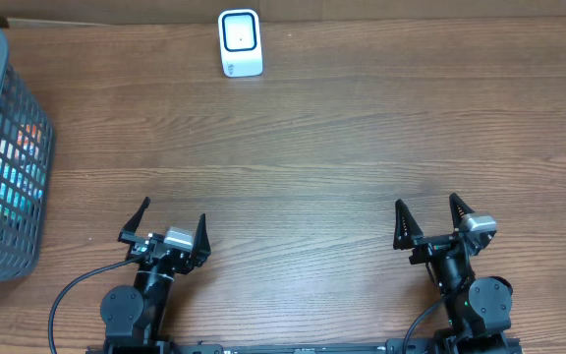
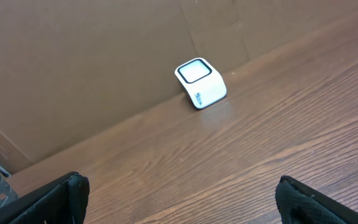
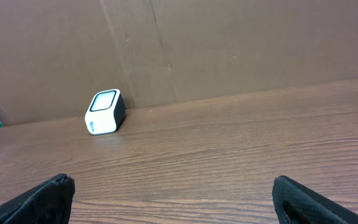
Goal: Scan the item barcode
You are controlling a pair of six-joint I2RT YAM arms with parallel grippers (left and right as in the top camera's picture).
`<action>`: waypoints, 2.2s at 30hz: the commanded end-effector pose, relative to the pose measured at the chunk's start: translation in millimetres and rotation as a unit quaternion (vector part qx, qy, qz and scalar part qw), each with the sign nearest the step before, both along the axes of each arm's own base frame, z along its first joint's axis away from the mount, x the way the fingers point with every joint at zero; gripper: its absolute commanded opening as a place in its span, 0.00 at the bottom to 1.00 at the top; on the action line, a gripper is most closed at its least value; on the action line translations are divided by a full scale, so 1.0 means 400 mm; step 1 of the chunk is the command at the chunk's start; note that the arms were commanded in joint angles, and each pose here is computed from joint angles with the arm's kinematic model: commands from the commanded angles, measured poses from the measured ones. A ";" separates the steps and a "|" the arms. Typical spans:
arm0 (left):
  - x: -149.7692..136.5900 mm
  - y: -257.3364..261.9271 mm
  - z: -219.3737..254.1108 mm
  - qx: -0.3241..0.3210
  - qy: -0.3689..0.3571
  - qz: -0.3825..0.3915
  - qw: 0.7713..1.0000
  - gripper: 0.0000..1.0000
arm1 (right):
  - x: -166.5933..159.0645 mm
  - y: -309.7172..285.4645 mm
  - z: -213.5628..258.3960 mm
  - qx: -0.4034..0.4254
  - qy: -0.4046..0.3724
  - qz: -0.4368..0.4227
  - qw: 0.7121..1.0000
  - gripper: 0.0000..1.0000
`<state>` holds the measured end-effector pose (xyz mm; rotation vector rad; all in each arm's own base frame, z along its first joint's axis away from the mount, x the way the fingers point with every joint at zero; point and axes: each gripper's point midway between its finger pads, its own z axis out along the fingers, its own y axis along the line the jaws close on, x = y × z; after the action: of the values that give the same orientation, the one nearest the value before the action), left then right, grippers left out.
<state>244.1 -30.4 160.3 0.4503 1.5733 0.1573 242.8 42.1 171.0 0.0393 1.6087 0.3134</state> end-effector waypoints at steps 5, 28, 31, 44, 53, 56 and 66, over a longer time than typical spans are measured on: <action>-0.001 0.000 0.002 -0.006 -0.003 -0.001 1.000 1.00 | 0.001 -0.003 -0.004 -0.003 -0.003 -0.003 1.000 1.00; -0.007 -0.006 0.104 -0.156 0.008 -0.001 0.988 1.00 | 0.001 -0.003 -0.004 -0.003 -0.003 -0.003 1.000 1.00; -0.001 -0.013 0.137 -0.156 0.032 -0.006 0.987 1.00 | 0.001 -0.003 -0.004 -0.003 -0.003 -0.003 1.000 1.00; 0.124 -0.035 0.330 -0.161 0.197 -0.006 0.967 1.00 | 0.001 -0.003 -0.004 -0.003 -0.003 -0.003 1.000 1.00; 0.179 -0.057 0.425 -0.168 0.356 -0.004 0.919 0.99 | 0.001 -0.003 -0.004 -0.003 -0.003 -0.003 1.000 1.00; 0.205 -0.064 0.413 -0.171 0.391 -0.005 0.904 1.00 | 0.001 -0.003 -0.004 -0.003 -0.003 -0.003 1.000 1.00; 0.270 -0.072 0.352 -0.185 0.424 -0.005 0.886 0.99 | 0.001 -0.003 -0.004 -0.003 -0.003 -0.003 1.000 1.00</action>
<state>344.0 -56.2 289.5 0.2414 2.4326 -0.3653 242.8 42.2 171.2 0.0390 1.6079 0.3138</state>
